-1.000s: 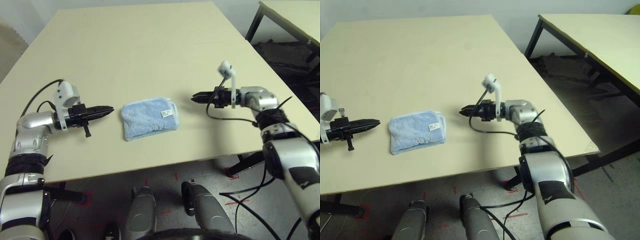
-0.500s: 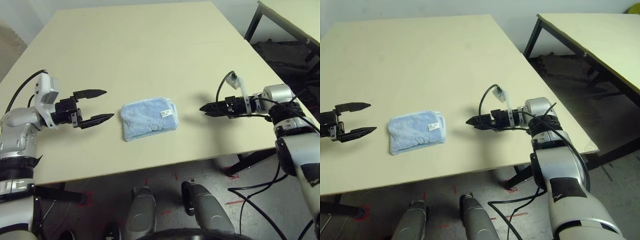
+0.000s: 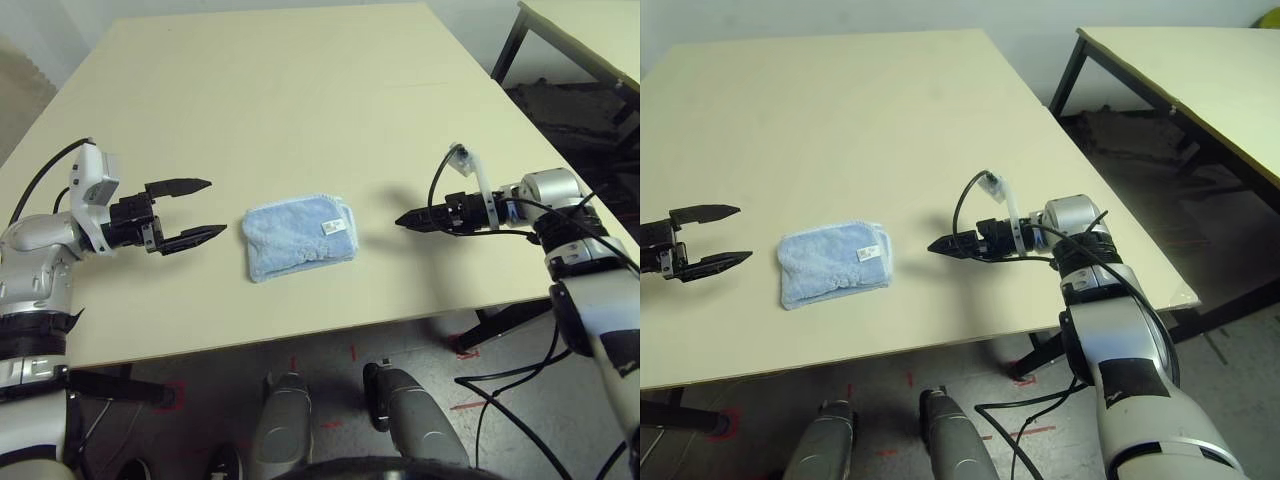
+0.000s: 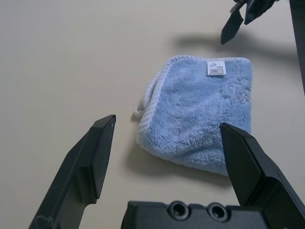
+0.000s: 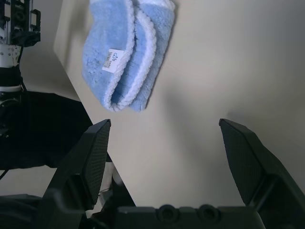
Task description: Fold the towel and set it aside.
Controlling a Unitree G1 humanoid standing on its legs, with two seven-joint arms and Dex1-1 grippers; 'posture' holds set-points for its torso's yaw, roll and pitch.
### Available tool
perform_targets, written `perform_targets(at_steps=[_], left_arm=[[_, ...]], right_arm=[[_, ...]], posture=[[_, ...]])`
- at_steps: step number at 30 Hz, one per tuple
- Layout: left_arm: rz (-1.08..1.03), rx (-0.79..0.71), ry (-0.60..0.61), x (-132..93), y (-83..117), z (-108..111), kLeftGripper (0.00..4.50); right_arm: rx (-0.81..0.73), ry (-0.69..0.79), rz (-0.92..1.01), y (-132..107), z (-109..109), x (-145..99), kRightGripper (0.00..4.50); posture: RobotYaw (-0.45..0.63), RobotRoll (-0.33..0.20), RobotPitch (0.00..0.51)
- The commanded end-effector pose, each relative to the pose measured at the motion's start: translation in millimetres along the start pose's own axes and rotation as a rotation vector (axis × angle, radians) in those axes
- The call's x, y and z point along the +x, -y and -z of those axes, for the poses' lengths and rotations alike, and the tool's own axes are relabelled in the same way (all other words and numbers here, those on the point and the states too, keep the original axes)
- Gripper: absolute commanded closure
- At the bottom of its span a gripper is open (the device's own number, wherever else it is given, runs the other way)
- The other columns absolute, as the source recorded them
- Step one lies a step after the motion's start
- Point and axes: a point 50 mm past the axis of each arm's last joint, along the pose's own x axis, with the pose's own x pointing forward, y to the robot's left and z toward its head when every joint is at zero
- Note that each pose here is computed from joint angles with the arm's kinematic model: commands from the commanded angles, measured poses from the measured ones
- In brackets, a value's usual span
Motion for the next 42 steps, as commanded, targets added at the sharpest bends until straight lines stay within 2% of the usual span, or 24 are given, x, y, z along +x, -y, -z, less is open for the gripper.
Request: perform_targets(at_steps=[1, 3, 5, 7, 8, 11, 18, 22, 28, 35, 42], left_arm=[[-0.021, -0.37, -0.103, -19, -2, 6, 0.04], [-0.014, -0.417, -0.143, -25, -3, 5, 0.04], [-0.031, -0.449, -0.114, -27, -6, -1, 0.04], [-0.033, -0.409, -0.092, -26, -9, -6, 0.04], [-0.002, -0.277, -0.124, -24, -9, -6, 0.04], [0.097, -0.022, -0.166, -19, -3, -5, 0.04], [0.164, 0.214, -0.124, -18, -3, -9, 0.04], [0.138, 0.232, -0.133, -27, -6, -10, 0.04], [0.118, 0.243, -0.121, -32, -5, -9, 0.04], [0.112, 0.244, -0.113, -34, -2, -9, 0.04], [0.116, 0.243, -0.101, -32, 0, -9, 0.04]], right_arm=[[-0.129, 0.029, -0.028, 0, -2, 1, 0.0], [-0.139, 0.029, -0.029, 0, -1, 0, 0.0], [-0.14, 0.032, -0.029, 1, 0, 0, 0.0], [-0.139, 0.035, -0.03, 1, 0, 1, 0.0], [-0.118, 0.029, -0.026, 2, 1, 1, 0.0], [-0.046, 0.017, -0.012, 3, 4, 0, 0.0], [0.182, 0.049, -0.023, -3, -3, 0, 0.0], [0.339, 0.045, -0.051, -7, -3, 6, 0.0], [0.452, 0.008, -0.063, -8, 3, 27, 0.0], [0.444, 0.019, -0.063, -7, 5, 56, 0.0], [0.436, 0.054, -0.087, -11, 1, 75, 0.0]], posture=[[0.08, 0.0, 0.155], [0.08, 0.0, 0.155], [0.08, 0.0, 0.155], [0.08, 0.0, 0.155], [0.08, 0.0, 0.155], [0.08, 0.0, 0.156], [0.08, 0.0, 0.157], [0.09, 0.0, 0.158], [0.11, 0.0, 0.158], [0.13, 0.0, 0.156], [0.13, 0.0, 0.154]])
